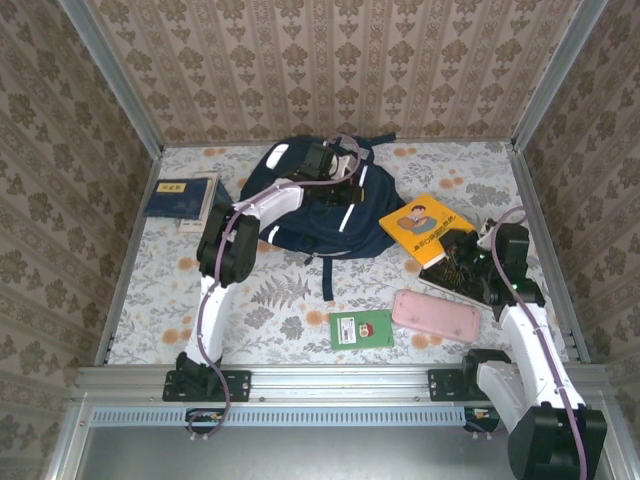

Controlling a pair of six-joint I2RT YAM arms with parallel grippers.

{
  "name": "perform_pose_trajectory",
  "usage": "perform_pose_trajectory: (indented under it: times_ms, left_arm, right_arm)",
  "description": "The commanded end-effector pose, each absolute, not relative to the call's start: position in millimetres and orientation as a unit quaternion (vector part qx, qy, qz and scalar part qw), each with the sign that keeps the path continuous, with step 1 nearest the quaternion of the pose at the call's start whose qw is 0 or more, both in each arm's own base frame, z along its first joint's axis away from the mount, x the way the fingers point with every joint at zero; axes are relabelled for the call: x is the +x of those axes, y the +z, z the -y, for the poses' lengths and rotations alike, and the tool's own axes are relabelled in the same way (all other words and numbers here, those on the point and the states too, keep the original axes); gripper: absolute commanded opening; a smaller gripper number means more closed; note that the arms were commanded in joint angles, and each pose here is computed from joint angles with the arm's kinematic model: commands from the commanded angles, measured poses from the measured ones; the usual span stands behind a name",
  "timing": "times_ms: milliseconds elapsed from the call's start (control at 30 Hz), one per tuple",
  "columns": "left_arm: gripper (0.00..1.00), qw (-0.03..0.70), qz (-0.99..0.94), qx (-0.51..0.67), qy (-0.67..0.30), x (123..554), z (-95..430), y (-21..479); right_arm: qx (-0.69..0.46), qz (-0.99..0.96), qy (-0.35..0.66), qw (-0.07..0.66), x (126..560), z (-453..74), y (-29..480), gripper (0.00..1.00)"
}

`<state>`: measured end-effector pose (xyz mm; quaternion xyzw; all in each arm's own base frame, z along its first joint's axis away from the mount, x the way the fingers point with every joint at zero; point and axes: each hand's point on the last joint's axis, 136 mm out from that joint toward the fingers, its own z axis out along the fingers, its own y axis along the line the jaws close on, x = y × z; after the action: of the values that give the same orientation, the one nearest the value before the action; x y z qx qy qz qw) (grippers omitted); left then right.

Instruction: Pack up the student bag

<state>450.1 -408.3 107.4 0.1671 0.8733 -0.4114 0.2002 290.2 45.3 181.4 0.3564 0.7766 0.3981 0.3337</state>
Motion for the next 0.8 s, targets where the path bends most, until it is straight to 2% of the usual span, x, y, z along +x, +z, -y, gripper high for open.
perform_pose_trajectory:
  times_ms: [0, 167, 367, 467, 600, 767]
  left_arm:
    - [0.00, 0.241, -0.854, 0.183, -0.422, 457, 403, 167]
    - [0.00, 0.267, -0.829, 0.204, -0.447, 446, 392, 244]
    - [0.00, 0.274, -0.809, 0.208, -0.477, 429, 371, 306]
    - [0.00, 0.275, -0.797, 0.214, -0.494, 421, 363, 330]
    - [0.00, 0.269, -0.785, 0.216, -0.514, 416, 352, 348]
    - [0.00, 0.265, -0.769, 0.217, -0.540, 416, 337, 361]
  right_arm:
    - [0.328, -0.775, 0.378, 0.385, 285, -39, 221, 0.00]
    - [0.353, -0.798, 0.297, 0.388, 269, -19, 216, 0.00]
    - [0.349, -0.797, 0.291, 0.398, 268, -18, 221, 0.00]
    - [0.323, -0.791, 0.325, 0.406, 274, -29, 228, 0.00]
    - [0.244, -0.759, 0.438, 0.415, 288, -67, 261, 0.00]
    - [0.190, -0.767, 0.458, 0.407, 291, -92, 279, 0.00]
